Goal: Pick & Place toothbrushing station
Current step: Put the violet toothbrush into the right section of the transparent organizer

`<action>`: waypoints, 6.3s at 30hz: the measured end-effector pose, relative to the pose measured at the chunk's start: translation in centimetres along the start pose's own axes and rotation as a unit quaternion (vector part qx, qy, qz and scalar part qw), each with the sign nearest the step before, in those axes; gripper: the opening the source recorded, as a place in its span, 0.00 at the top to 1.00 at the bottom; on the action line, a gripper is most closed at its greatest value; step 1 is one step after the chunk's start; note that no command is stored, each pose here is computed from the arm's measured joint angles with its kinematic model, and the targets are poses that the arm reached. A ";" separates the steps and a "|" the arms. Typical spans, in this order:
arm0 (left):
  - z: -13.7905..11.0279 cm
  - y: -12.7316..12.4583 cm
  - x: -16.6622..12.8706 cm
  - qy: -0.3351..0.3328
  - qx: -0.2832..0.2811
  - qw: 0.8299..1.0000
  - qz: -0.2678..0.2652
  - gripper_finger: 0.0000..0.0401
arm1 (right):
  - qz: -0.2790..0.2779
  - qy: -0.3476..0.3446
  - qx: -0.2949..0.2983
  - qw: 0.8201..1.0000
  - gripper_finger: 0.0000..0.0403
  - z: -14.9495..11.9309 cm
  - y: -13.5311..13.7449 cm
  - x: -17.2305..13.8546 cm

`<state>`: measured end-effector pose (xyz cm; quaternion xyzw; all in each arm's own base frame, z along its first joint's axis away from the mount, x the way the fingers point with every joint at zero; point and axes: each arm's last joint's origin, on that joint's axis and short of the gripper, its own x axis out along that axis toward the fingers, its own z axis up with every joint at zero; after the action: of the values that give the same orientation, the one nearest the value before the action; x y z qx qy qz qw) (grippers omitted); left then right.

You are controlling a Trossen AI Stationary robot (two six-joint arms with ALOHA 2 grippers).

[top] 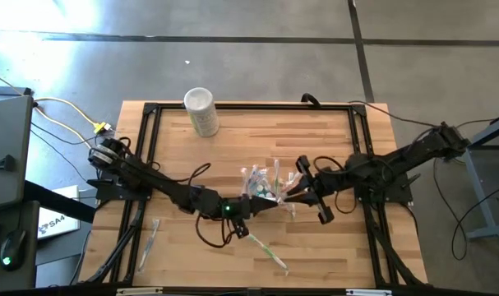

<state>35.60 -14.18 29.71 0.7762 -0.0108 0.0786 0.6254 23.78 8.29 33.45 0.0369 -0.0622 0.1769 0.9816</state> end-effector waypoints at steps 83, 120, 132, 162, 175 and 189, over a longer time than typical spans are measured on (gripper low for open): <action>0.8 -0.8 4.2 0.084 0.236 0.968 -0.013 0.60 | 0.020 0.021 0.049 0.998 0.96 -0.3 -1.5 -0.1; -0.9 -1.1 5.1 0.051 0.334 0.941 0.016 0.60 | 0.018 0.036 0.082 0.996 0.96 -0.4 -1.1 -0.2; -1.1 1.0 4.5 0.094 0.285 0.947 0.112 0.60 | 0.017 -0.028 0.034 0.999 0.96 1.2 -0.8 -0.7; -3.7 -0.5 6.0 0.022 0.288 0.950 0.120 0.60 | 0.021 -0.067 0.040 0.997 0.96 2.2 -3.1 -1.2; -5.4 0.0 7.0 0.030 0.294 0.949 0.114 0.60 | 0.027 -0.064 0.053 0.996 0.96 1.9 -3.9 -1.0; -5.4 0.0 7.2 0.031 0.263 0.960 0.092 0.81 | 0.030 -0.063 0.059 0.996 0.96 1.9 -3.9 -1.0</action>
<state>42.15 -8.32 31.84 0.9064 -0.0418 0.1594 0.3890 24.03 4.16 35.01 0.1044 -0.1143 0.2074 0.9659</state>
